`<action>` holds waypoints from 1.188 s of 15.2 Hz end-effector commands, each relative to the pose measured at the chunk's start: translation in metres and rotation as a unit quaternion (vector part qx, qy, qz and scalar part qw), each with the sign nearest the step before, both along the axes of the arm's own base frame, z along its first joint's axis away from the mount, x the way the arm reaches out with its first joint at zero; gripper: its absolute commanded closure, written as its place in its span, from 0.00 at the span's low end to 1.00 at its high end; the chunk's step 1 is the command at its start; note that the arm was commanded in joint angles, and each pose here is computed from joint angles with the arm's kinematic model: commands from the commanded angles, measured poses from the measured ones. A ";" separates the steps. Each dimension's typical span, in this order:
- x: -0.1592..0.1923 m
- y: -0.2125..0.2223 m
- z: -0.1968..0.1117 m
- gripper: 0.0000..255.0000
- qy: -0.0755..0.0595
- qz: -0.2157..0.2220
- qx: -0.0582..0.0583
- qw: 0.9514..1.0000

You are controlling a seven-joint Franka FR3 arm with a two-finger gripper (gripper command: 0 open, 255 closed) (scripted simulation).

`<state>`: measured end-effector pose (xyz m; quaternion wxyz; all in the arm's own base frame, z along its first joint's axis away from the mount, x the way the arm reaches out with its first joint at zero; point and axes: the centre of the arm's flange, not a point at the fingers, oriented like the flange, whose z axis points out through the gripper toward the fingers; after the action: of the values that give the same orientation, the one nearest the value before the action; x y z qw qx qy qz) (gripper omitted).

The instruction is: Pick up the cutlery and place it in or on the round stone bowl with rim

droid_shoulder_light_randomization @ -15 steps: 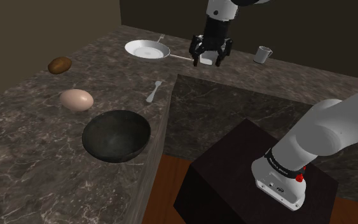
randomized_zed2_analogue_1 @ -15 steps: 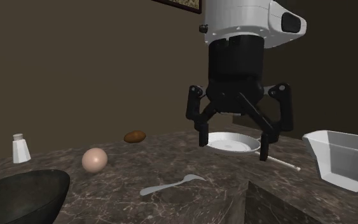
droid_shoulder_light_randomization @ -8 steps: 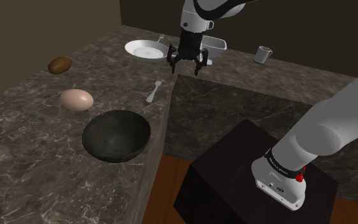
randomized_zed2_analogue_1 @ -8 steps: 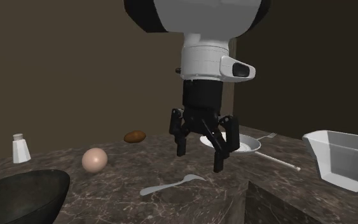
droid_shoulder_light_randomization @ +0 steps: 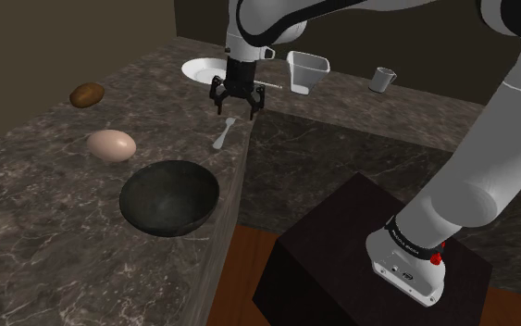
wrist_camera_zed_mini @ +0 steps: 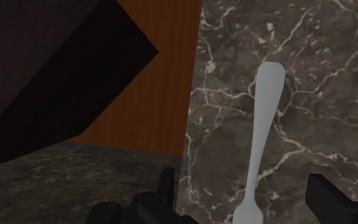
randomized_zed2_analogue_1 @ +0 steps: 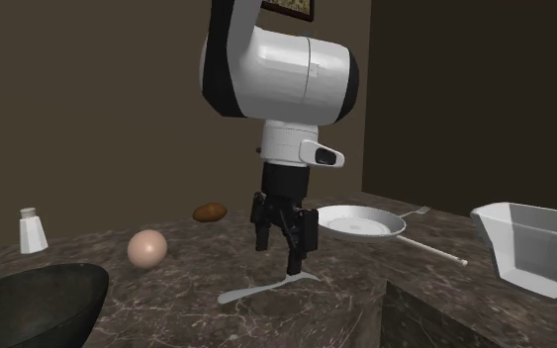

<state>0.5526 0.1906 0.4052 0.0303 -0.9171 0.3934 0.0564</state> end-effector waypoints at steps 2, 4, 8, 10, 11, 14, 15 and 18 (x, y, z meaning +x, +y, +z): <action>0.025 0.012 -0.019 0.00 0.006 -0.027 0.007 1.000; 0.024 0.013 -0.030 0.00 0.006 -0.027 0.007 1.000; 0.023 0.015 -0.051 0.00 0.006 -0.027 0.007 1.000; 0.022 0.016 -0.059 0.00 0.006 -0.027 0.007 1.000; 0.022 0.016 -0.059 0.00 0.006 -0.027 0.007 1.000; 0.022 0.016 -0.059 0.00 0.006 -0.027 0.007 1.000; 0.022 0.016 -0.059 0.00 0.006 -0.027 0.007 1.000; 0.022 0.016 -0.059 1.00 0.006 -0.027 0.007 1.000</action>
<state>0.5745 0.2070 0.3464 0.0358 -0.9054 0.4182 0.0637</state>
